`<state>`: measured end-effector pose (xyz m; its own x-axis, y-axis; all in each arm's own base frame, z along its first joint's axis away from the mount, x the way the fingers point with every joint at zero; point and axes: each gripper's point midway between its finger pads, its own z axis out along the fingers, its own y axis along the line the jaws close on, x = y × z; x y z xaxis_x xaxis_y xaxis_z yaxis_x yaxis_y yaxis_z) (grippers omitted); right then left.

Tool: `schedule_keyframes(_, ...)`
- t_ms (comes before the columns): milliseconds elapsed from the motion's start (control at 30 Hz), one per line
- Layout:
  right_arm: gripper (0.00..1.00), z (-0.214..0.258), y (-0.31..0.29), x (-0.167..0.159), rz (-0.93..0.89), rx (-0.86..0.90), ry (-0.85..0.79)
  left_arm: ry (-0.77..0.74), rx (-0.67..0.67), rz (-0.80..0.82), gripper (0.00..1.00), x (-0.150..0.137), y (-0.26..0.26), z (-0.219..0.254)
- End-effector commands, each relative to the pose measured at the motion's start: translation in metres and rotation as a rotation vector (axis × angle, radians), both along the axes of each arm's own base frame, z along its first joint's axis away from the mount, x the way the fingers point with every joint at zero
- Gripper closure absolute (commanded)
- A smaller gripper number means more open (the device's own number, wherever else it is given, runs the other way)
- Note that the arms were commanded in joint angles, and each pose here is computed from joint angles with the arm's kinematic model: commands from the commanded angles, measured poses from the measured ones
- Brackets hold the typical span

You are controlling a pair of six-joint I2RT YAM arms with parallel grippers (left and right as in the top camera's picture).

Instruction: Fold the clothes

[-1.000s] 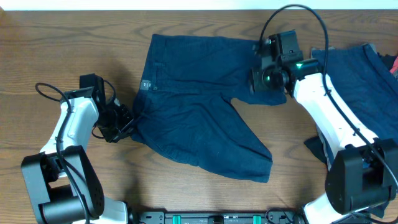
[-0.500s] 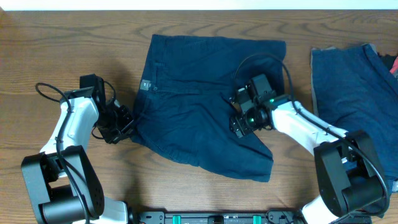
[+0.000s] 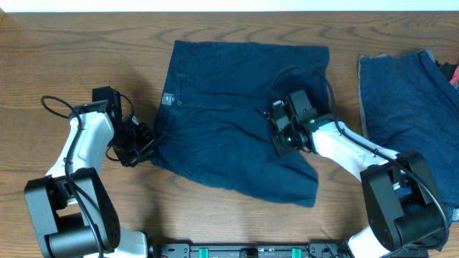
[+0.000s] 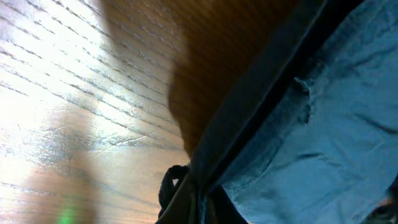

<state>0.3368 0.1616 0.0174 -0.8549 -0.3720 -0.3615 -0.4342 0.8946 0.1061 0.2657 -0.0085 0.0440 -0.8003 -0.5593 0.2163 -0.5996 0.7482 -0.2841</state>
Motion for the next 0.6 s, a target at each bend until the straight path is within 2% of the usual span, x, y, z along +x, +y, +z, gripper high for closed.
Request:
schedule_keyframes(0, 0.99, 0.093, -0.042, 0.094, -0.233, -0.102, -0.331, 0.022, 0.010, 0.007, 0.94, -0.005, 0.002, -0.003)
schedule_keyframes(67, 0.99, 0.138, -0.047, 0.126, -0.277, -0.076, -0.458, 0.021, 0.009, 0.007, 0.94, -0.004, 0.002, -0.003)
schedule_keyframes(100, 0.86, 0.154, -0.047, 0.137, -0.287, -0.055, -0.505, 0.021, 0.009, 0.007, 0.94, -0.004, 0.002, -0.003)
schedule_keyframes(133, 0.55, 0.164, -0.046, 0.143, -0.291, -0.035, -0.531, 0.021, 0.009, 0.007, 0.94, -0.004, 0.002, -0.003)
schedule_keyframes(200, 0.20, 0.170, -0.042, 0.145, -0.278, -0.007, -0.535, 0.021, 0.010, 0.007, 0.94, -0.004, 0.002, -0.003)
schedule_keyframes(233, 0.07, 0.166, -0.042, 0.141, -0.271, -0.009, -0.509, 0.021, 0.010, 0.007, 0.94, -0.004, 0.002, -0.003)
schedule_keyframes(267, 0.01, 0.157, -0.042, 0.134, -0.273, -0.018, -0.464, 0.021, 0.010, 0.007, 0.94, -0.004, 0.002, -0.003)
schedule_keyframes(367, 0.01, 0.125, -0.052, 0.097, -0.324, -0.061, -0.267, 0.021, 0.010, 0.007, 0.94, -0.004, 0.002, -0.003)
schedule_keyframes(467, 0.02, 0.095, -0.055, 0.041, -0.291, -0.107, -0.009, 0.019, 0.022, 0.006, 0.94, -0.004, 0.004, -0.004)
schedule_keyframes(567, 0.13, 0.074, -0.065, -0.004, -0.275, -0.169, 0.168, 0.023, 0.036, 0.005, 0.94, -0.005, 0.007, -0.005)
